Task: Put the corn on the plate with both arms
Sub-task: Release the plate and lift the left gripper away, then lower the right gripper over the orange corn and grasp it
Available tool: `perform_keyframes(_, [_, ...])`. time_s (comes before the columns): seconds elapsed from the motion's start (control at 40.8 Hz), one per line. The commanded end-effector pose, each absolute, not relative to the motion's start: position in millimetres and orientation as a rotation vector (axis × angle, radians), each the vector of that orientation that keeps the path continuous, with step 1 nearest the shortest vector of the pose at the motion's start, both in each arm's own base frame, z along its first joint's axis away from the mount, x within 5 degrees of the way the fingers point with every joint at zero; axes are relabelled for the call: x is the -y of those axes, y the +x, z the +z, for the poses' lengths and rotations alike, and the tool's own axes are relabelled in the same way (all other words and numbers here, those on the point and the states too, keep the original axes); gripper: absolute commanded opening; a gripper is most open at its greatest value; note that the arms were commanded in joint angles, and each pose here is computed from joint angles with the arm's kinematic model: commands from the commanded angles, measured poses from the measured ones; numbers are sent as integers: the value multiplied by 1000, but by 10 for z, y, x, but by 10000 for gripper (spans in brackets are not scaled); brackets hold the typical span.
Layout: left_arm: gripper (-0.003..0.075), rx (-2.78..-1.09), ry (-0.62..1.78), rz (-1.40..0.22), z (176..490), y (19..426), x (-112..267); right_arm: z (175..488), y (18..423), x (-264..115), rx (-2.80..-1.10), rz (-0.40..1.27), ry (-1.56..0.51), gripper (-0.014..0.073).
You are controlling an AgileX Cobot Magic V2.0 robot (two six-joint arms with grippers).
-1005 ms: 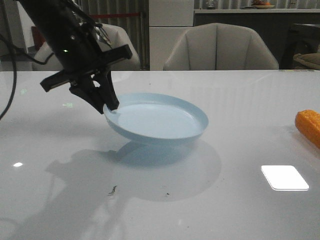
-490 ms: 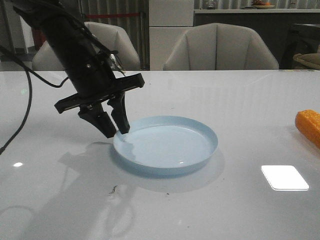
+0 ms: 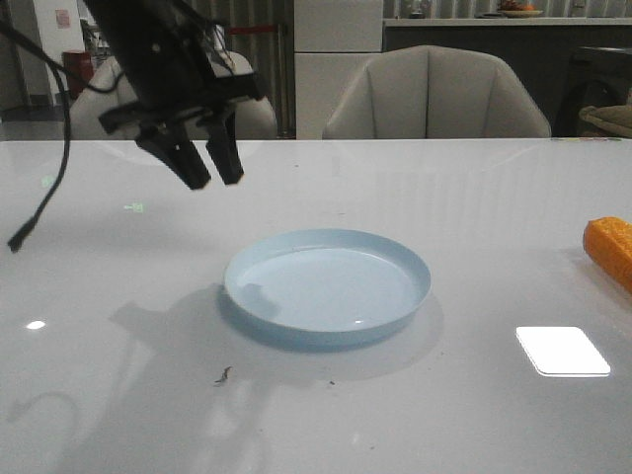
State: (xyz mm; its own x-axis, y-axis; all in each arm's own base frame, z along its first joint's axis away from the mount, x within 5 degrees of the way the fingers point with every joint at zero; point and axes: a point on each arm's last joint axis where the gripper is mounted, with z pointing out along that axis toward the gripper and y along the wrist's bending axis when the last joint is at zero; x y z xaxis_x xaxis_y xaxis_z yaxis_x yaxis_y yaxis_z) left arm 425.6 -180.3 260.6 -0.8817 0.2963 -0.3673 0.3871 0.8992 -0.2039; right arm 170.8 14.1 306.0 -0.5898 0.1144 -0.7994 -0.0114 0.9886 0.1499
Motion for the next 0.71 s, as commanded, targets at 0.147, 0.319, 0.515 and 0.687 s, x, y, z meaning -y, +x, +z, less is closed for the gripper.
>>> perform_keyframes(0.147, [316,-2164,468,-194,4117,3943,1487,3229,1758,-138,-2088,167,64,542])
perform_keyframes(0.319, [316,-1914,444,-104,4672,3584,1285,3229,1759,-138,-2087,167,64,542])
perform_keyframes(0.515, [316,-1865,355,-52,4629,3242,907,3229,1759,-138,-2087,167,64,542])
perform_keyframes(0.687, [316,-1810,215,-46,4279,2782,497,3201,1797,-135,-2103,162,66,542])
